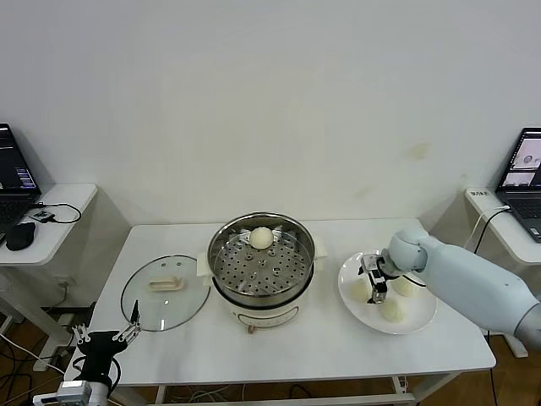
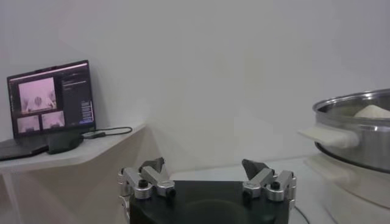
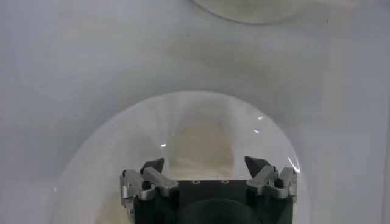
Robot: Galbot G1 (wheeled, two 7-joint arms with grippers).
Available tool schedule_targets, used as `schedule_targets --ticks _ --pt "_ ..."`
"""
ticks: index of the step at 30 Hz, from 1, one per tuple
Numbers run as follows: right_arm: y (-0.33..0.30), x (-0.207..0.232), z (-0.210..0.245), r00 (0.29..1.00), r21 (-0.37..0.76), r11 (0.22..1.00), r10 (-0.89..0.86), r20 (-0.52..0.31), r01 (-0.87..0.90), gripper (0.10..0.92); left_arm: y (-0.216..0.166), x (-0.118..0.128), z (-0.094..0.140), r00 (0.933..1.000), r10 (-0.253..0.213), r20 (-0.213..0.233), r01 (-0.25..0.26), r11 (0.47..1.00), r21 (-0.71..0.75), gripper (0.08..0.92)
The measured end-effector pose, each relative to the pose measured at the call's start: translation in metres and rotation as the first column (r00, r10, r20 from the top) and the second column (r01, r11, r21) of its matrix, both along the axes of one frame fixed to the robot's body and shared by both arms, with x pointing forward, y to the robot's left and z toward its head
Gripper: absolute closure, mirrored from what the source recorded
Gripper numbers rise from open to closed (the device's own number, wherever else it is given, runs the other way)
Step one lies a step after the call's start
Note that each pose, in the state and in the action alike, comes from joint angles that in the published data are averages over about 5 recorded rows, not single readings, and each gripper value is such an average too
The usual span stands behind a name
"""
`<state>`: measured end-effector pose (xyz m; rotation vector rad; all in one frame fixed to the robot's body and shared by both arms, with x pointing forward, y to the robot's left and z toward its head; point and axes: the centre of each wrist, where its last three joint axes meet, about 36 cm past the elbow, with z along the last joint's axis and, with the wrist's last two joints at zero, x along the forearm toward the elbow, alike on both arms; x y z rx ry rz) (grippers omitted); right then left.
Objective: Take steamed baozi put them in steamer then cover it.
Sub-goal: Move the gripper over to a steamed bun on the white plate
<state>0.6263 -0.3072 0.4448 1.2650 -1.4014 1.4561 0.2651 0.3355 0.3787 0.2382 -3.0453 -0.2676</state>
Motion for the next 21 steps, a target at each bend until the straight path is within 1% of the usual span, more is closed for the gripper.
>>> schedule_targets --ticks 11,16,21 --pt "0.000 0.003 -0.001 1.000 -0.004 1.000 -0.009 0.004 0.009 0.393 0.001 0.000 0.000 1.0000 0.003 0.001 -0.003 1.000 0.000 0.177" --pt "-0.002 0.005 0.008 1.000 0.001 1.000 -0.011 0.009 0.011 0.417 0.002 0.001 0.001 1.0000 0.004 0.003 -0.004 1.000 0.001 0.177" --pt "-0.005 0.006 0.033 0.999 0.014 1.000 -0.019 0.028 0.018 0.415 0.003 0.002 0.001 1.0000 0.008 0.005 -0.008 1.000 0.003 0.177"
